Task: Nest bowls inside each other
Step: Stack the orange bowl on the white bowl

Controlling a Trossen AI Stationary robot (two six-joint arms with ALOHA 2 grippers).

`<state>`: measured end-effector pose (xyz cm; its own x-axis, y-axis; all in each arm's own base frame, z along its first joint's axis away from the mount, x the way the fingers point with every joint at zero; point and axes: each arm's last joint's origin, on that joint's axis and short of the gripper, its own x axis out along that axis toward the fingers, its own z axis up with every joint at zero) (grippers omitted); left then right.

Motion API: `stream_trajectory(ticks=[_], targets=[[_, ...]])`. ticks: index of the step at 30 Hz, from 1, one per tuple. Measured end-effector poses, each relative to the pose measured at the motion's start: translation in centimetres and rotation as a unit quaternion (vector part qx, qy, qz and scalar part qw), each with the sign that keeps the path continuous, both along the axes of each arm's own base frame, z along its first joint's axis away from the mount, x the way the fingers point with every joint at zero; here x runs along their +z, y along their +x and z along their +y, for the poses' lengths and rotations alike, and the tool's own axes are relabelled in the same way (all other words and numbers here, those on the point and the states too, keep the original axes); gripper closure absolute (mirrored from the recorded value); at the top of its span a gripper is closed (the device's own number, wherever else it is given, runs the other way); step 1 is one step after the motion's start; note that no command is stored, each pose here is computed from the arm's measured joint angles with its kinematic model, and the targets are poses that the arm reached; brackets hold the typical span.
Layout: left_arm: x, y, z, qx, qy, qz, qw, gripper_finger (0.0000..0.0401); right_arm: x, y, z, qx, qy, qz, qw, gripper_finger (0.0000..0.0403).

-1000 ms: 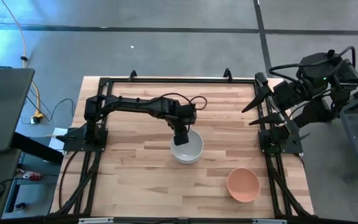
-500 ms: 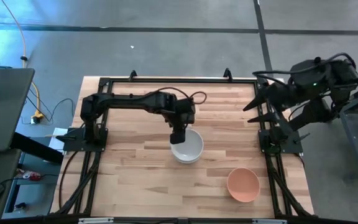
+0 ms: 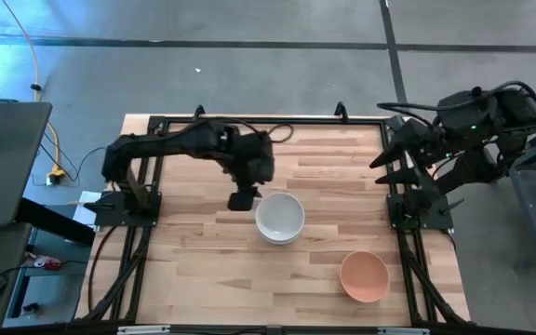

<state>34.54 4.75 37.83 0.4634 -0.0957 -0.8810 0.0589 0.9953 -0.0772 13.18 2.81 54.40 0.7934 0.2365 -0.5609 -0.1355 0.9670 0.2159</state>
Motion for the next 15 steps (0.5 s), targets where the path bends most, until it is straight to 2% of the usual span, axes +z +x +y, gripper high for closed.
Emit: stream_trajectory(ticks=[6, 15], targets=[[4.0, -3.0, -0.9, -0.013, -0.009, -0.085, 0.996, 0.0227, 0.4, -1.7, -0.5, -0.025, -0.017, -0.023, 0.999, 0.0231], [9.1, -8.1, -2.4, -0.001, -0.005, -0.203, 0.979, 0.0227, 1.0, -5.8, -1.5, -0.058, -0.025, -0.072, 0.995, 0.0231]])
